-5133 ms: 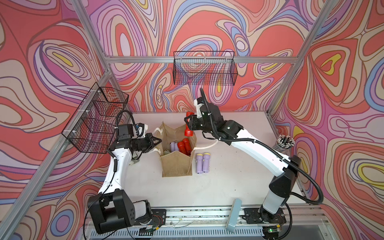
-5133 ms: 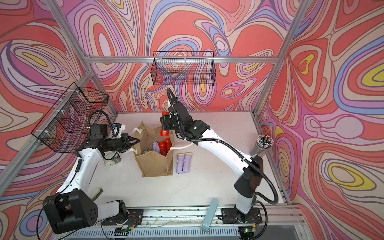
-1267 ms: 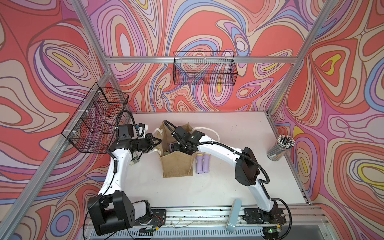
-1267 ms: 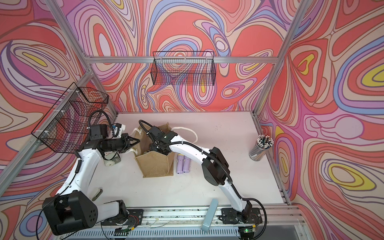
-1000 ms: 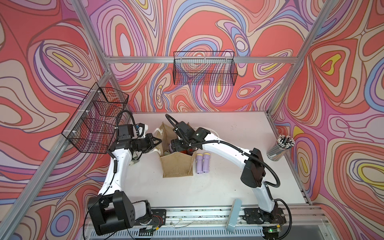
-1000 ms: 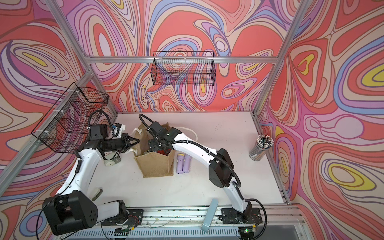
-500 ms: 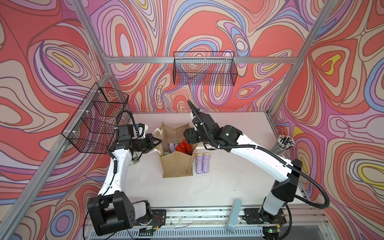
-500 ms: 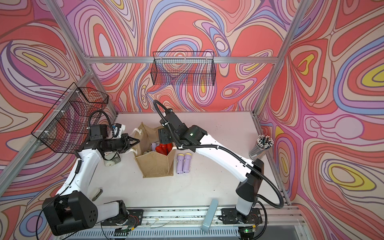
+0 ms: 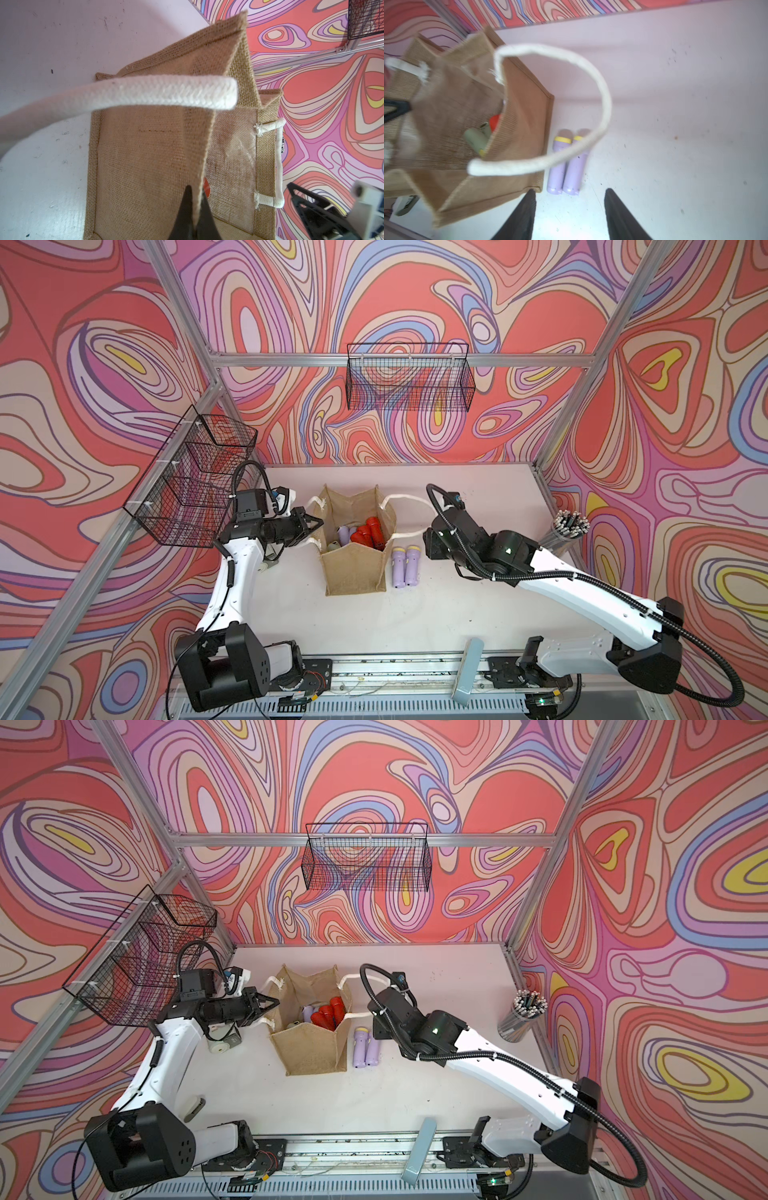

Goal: Put the flashlights into the tote bags
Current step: Pick up the flashlight from the center of the board.

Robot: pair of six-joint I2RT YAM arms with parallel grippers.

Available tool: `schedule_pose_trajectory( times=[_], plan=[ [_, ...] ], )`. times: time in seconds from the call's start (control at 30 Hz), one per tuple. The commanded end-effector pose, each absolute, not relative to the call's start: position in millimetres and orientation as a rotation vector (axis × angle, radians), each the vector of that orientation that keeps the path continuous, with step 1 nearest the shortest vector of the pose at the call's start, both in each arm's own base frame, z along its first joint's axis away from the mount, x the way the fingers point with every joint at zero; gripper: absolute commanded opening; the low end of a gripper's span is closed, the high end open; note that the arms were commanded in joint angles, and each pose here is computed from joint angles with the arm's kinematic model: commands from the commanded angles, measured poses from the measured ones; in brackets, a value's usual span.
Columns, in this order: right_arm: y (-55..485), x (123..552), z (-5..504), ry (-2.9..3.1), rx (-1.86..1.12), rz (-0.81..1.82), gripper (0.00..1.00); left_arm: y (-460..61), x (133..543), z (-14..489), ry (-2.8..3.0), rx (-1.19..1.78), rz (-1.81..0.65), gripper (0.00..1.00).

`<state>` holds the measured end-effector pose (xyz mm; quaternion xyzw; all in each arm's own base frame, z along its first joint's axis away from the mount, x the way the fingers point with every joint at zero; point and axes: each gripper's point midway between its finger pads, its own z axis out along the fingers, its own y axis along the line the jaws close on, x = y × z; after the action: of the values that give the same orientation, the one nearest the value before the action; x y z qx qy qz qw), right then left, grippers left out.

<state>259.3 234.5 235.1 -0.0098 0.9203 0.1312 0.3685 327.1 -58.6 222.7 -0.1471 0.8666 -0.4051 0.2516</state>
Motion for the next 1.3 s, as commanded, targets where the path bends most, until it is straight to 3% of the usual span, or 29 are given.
schedule_pose_trajectory(
  times=[0.0,0.5,1.27],
  plan=[
    [231.7,261.2,208.5,2.378,0.175,0.422,0.54,-59.8,325.5,230.8,2.336,-0.364,-1.097,0.0],
    [284.9,260.2,89.8,2.663,0.136,0.463,0.54,-60.7,323.6,230.9,2.338,-0.356,-1.099,0.0],
    [291.1,272.6,26.4,2.812,0.071,0.333,0.55,-60.3,324.3,229.7,2.342,-0.359,-1.099,0.0]
  ],
)
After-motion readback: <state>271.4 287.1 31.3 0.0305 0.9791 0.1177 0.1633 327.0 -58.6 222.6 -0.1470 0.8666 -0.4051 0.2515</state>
